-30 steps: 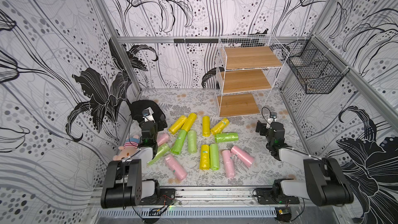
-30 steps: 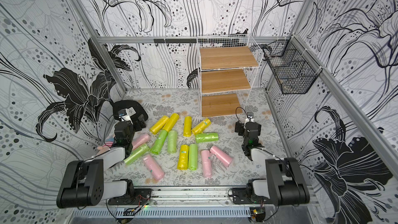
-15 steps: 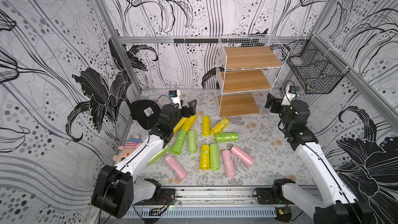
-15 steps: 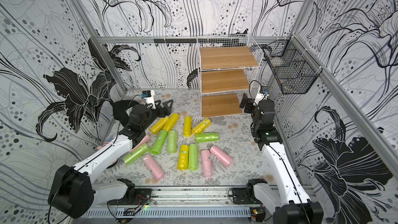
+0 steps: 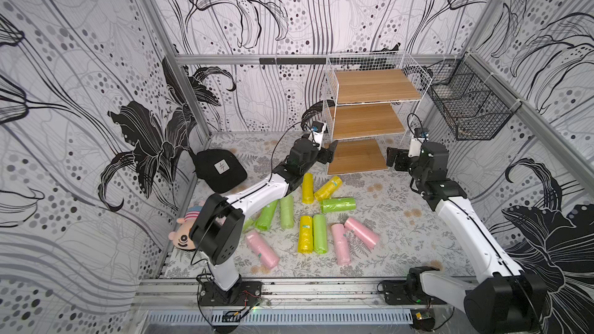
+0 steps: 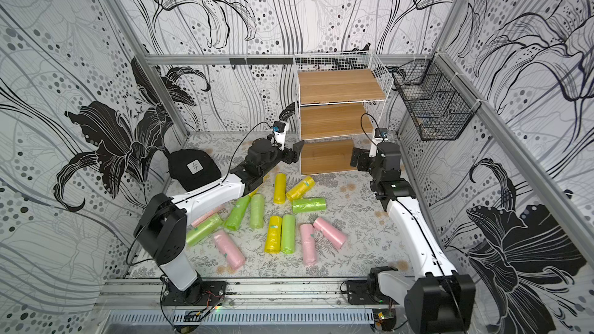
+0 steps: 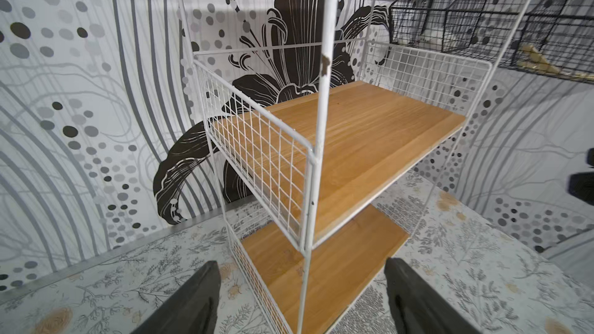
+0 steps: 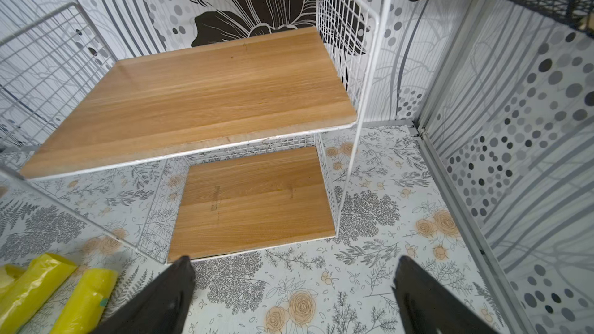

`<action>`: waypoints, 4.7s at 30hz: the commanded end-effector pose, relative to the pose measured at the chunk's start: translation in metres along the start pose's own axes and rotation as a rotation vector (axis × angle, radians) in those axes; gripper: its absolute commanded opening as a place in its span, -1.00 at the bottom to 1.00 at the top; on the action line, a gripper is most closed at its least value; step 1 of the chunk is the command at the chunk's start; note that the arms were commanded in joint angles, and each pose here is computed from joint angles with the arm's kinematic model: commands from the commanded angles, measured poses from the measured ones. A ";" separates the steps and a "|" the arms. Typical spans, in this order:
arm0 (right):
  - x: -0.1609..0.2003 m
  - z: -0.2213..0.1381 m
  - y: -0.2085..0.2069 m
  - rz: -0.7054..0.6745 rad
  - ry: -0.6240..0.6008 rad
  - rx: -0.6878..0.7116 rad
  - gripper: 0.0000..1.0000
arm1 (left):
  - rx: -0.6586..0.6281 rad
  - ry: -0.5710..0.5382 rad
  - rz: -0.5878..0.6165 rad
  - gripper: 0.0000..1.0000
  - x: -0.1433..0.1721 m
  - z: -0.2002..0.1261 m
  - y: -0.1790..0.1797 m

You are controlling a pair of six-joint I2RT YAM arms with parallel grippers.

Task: Sort the rolls of trash bags by color and place them on the shelf
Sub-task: Adjust the shelf at the center of the board, then pick up the roll of trash bags from the center of the board.

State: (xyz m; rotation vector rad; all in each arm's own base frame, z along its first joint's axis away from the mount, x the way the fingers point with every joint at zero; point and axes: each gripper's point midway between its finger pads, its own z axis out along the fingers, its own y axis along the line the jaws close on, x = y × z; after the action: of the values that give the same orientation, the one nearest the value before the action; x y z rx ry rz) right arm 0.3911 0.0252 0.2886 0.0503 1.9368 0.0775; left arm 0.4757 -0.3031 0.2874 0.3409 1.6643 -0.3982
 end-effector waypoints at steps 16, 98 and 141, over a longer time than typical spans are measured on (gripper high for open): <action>0.057 -0.011 0.008 0.016 0.147 -0.075 1.00 | -0.200 -0.151 0.094 0.59 -0.029 0.041 0.068; 0.301 -0.060 0.094 -0.186 1.026 -0.104 0.19 | 0.075 0.649 -0.578 0.65 0.148 -0.157 -0.015; 0.138 -0.114 0.228 0.000 0.412 -0.976 -0.24 | 0.592 0.630 -0.740 0.60 0.077 -0.136 -0.129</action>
State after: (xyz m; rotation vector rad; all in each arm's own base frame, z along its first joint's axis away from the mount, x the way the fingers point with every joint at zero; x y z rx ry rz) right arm 0.2306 0.2479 0.1908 -0.5909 2.2176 1.0463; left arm 0.2895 -0.3492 0.2256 0.2159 2.2773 -1.4450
